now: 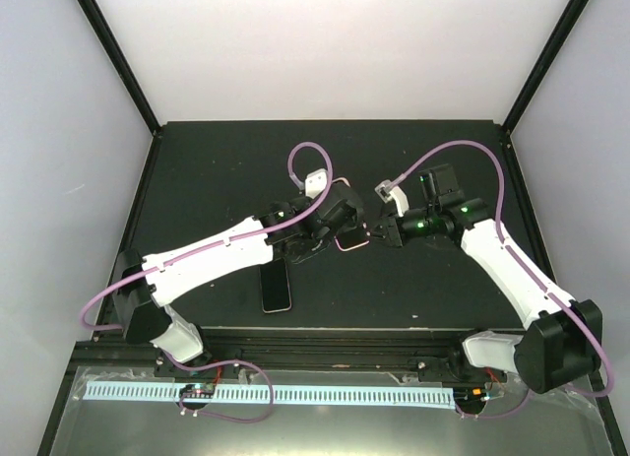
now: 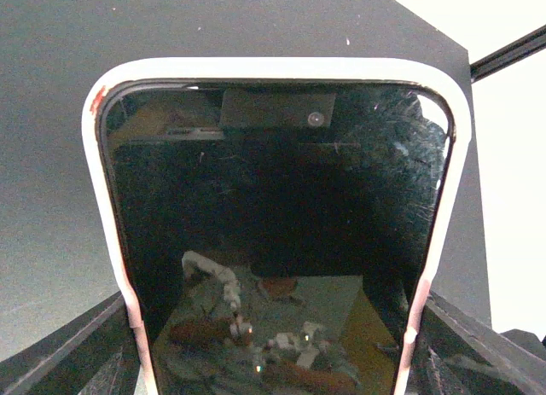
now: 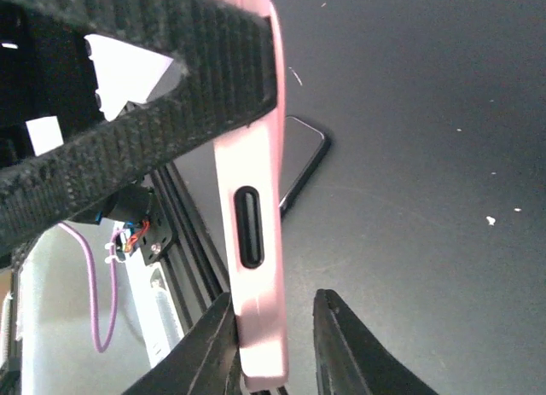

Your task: Take the phone out of the phone case

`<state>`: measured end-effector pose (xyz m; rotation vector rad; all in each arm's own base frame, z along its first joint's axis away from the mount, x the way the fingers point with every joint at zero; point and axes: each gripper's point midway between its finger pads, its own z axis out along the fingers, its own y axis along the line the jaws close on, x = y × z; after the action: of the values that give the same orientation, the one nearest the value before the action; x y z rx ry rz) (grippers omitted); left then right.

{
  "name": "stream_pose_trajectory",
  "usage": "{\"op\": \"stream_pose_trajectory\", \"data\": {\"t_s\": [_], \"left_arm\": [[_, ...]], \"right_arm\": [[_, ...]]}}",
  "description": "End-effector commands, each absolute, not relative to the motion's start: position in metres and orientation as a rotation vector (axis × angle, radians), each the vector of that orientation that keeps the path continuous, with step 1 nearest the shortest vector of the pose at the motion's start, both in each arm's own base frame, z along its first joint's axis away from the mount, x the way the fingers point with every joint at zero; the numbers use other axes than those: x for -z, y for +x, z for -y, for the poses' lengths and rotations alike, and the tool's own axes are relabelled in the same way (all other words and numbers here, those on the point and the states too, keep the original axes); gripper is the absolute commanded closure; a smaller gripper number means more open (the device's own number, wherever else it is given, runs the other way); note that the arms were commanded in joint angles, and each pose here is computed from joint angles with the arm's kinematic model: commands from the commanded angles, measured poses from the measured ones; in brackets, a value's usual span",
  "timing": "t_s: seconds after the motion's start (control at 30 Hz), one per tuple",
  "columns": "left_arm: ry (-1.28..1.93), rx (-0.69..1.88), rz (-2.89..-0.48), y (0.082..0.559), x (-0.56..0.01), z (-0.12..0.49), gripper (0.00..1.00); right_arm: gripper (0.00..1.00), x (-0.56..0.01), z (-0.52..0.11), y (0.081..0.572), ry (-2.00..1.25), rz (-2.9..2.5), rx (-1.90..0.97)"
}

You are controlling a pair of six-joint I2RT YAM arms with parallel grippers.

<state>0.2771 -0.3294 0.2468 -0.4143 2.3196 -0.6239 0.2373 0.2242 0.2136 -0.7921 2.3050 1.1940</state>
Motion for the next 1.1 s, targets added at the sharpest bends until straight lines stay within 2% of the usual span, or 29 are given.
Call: {"op": "stream_pose_trajectory", "data": {"t_s": [0.0,0.07,0.17,0.2,0.23,0.27,0.37,0.5,0.67,0.8,0.87,1.07], "left_arm": [[-0.427,0.778,-2.229,0.285,-0.278,0.352,0.52],[-0.419,0.769,-2.225,0.286,-0.277,0.353,0.47],[-0.409,0.732,-2.214,0.289,-0.276,0.349,0.34],[-0.422,0.703,-2.203,0.291,-0.276,0.343,0.23],[-0.438,0.672,-2.199,0.292,-0.274,0.336,0.09],[-0.452,0.638,-2.189,0.293,-0.275,0.326,0.02],[-0.416,0.578,-2.125,0.294,-0.291,0.299,0.01],[-0.210,0.561,-2.044,0.288,-0.301,0.279,0.01],[0.064,0.868,-1.902,0.259,-0.304,0.266,0.03],[0.287,1.199,-1.564,0.217,-0.329,0.260,0.18],[0.383,1.261,-1.514,0.206,-0.335,0.264,0.22],[0.517,1.393,-1.478,0.195,-0.340,0.290,0.23]], "right_arm": [[0.81,-0.232,-0.233,0.236,-0.827,-2.218,-1.270],[0.90,-0.236,-0.235,0.232,-0.833,-2.205,-1.309],[0.96,-0.240,-0.235,0.229,-0.832,-2.196,-1.323],[0.98,-0.241,-0.234,0.230,-0.826,-2.198,-1.313],[0.99,-0.242,-0.233,0.231,-0.822,-2.196,-1.295],[0.99,-0.243,-0.231,0.231,-0.821,-2.195,-1.275],[0.99,-0.246,-0.226,0.232,-0.822,-2.181,-1.204],[0.99,-0.252,-0.219,0.227,-0.842,-2.139,-1.138],[0.99,-0.263,-0.217,0.211,-0.918,-2.051,-1.143],[0.99,-0.274,-0.219,0.198,-0.956,-1.983,-1.196],[0.99,-0.280,-0.221,0.190,-0.977,-1.948,-1.247],[0.99,-0.290,-0.225,0.174,-1.029,-1.885,-1.348]]}}
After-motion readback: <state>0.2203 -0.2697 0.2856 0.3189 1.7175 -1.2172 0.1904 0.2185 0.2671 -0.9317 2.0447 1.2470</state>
